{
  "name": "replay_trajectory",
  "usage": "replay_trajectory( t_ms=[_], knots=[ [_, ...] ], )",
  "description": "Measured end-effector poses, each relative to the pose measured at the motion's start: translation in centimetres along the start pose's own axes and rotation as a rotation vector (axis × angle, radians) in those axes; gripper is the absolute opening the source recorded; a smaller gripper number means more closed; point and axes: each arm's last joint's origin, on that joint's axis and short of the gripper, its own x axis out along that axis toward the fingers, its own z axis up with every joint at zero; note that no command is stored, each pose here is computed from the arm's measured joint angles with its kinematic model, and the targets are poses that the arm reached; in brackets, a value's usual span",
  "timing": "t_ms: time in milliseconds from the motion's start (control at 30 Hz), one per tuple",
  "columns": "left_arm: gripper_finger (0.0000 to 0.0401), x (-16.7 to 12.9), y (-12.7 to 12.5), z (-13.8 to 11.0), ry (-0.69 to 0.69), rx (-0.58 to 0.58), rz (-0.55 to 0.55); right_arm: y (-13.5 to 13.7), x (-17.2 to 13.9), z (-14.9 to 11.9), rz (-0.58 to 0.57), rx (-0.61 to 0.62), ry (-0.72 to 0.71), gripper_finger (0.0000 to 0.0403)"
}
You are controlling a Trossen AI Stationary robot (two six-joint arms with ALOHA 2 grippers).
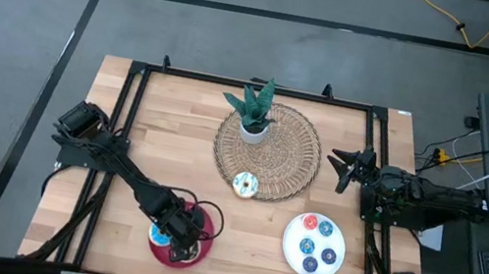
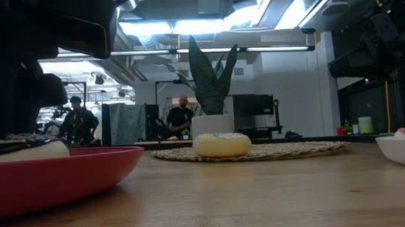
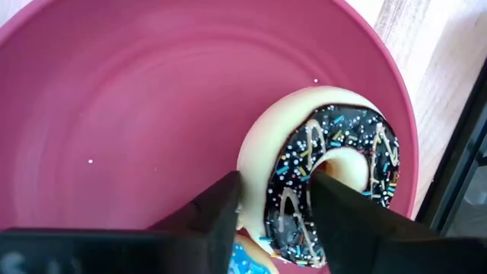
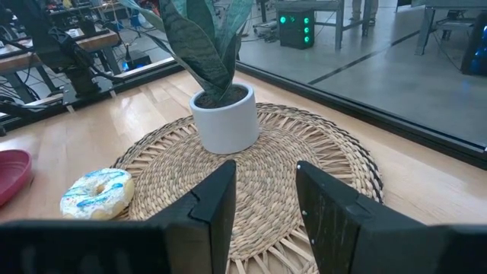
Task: Pick & Place donuts
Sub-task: Adjust the black donut on the dark pink plate, then put the white donut on the dark pink plate
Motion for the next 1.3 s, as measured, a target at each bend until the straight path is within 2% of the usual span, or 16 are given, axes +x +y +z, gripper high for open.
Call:
replay_trajectory(
  t_ms=[233, 400, 867, 1067, 1300],
  knots=[
    [0.0229, 0.0, 0.1, 0.2, 0.002, -0.006, -0.001, 0.0, 0.0, 0.0, 0.000, 0.001, 0.000, 0.0140],
    [0.0262, 0.0, 0.4, 0.5, 0.018, -0.006, -0.013, 0.0, 0.0, 0.0, 0.000, 0.001, 0.000, 0.0140],
    [0.0267, -1.0, 2.0, 2.3, 0.014, 0.005, -0.001, 0.0, 0.0, 0.0, 0.000, 0.001, 0.000, 0.0140],
    [0.0267, -2.5, 3.3, 3.1, -0.003, -0.010, 0.055, 0.0, 0.0, 0.0, 0.000, 0.001, 0.000, 0.0140],
    [0.0267, -3.1, 5.6, 4.7, 0.058, -0.018, 0.065, 0.0, 0.0, 0.0, 0.000, 0.000, 0.000, 0.0140]
  ],
)
